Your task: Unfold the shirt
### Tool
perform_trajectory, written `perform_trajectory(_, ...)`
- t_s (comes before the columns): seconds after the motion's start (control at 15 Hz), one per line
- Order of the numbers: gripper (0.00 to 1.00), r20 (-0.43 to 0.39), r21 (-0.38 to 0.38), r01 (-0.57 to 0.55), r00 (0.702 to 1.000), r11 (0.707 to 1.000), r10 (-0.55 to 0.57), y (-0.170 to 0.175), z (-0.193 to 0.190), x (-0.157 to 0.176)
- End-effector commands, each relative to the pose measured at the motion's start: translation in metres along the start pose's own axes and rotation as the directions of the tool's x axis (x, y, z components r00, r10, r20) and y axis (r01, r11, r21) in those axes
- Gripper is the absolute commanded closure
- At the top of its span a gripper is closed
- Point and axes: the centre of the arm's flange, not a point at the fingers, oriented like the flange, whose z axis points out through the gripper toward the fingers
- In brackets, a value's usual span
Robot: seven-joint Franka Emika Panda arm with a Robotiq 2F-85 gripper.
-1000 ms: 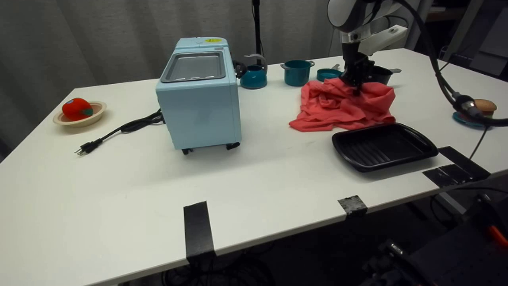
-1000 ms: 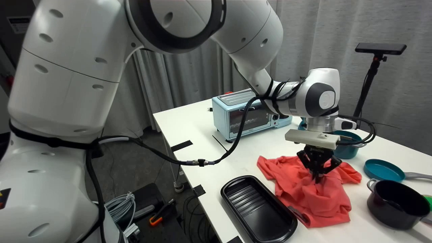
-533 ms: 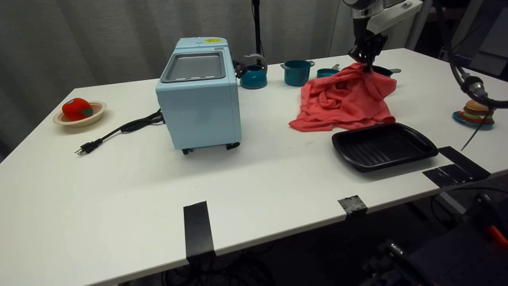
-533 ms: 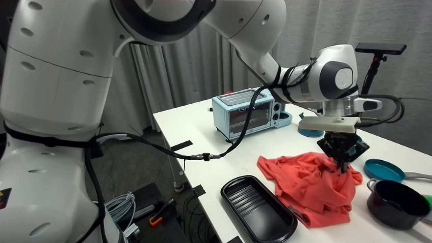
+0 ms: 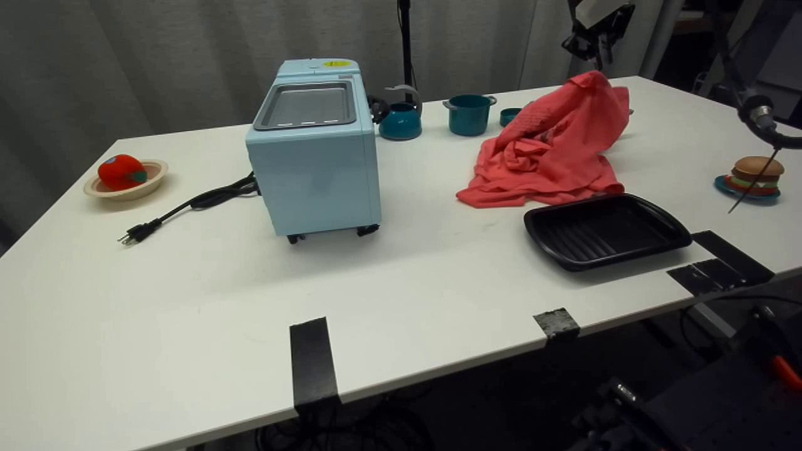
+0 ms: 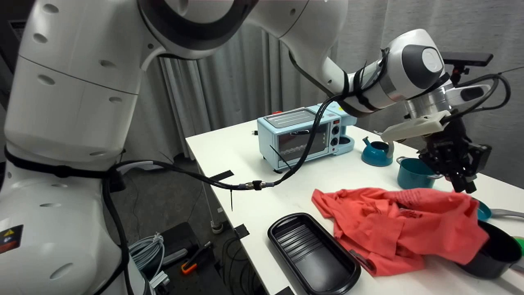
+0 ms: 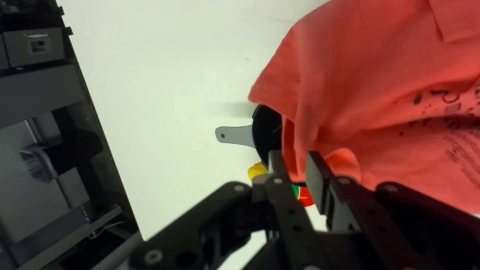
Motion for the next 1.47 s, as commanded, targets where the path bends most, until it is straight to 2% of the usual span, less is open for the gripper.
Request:
perform_trajectory(0.0,0.47,-0.022,-0.091,-0.111,0.994,0.99,0.109,-0.011,-0.006,0.012)
perform_trajectory(0.13,0.32,-0.058,-0.077,-0.16,0.986,0.984,0.155,-0.016,-0.015,0.007)
perform_trajectory(0.2,0.25,-0.067,-0.042,-0.154,0.986,0.987,0.152,-0.019,-0.021,0.004)
perform_trajectory(0.4,0.03,-0.082,0.126,-0.08,0.992,0.989,0.09,-0.036,-0.03,0.002)
perform_trajectory(0.47,0.0,-0.09,0.174,-0.063,0.993,0.983,0.079,-0.044,-0.031,0.004)
perform_trajectory(0.73,0.0,-0.085,0.359,0.018,0.996,0.933,0.013,-0.084,-0.019,0.007)
perform_trajectory(1.07,0.0,0.018,0.554,0.09,0.993,0.828,-0.12,-0.126,0.036,-0.008)
perform_trajectory(1.27,0.0,0.085,0.628,0.1,0.977,0.772,-0.196,-0.147,0.076,-0.023)
perform_trajectory(1.4,0.0,0.13,0.642,0.099,0.963,0.76,-0.235,-0.157,0.099,-0.033)
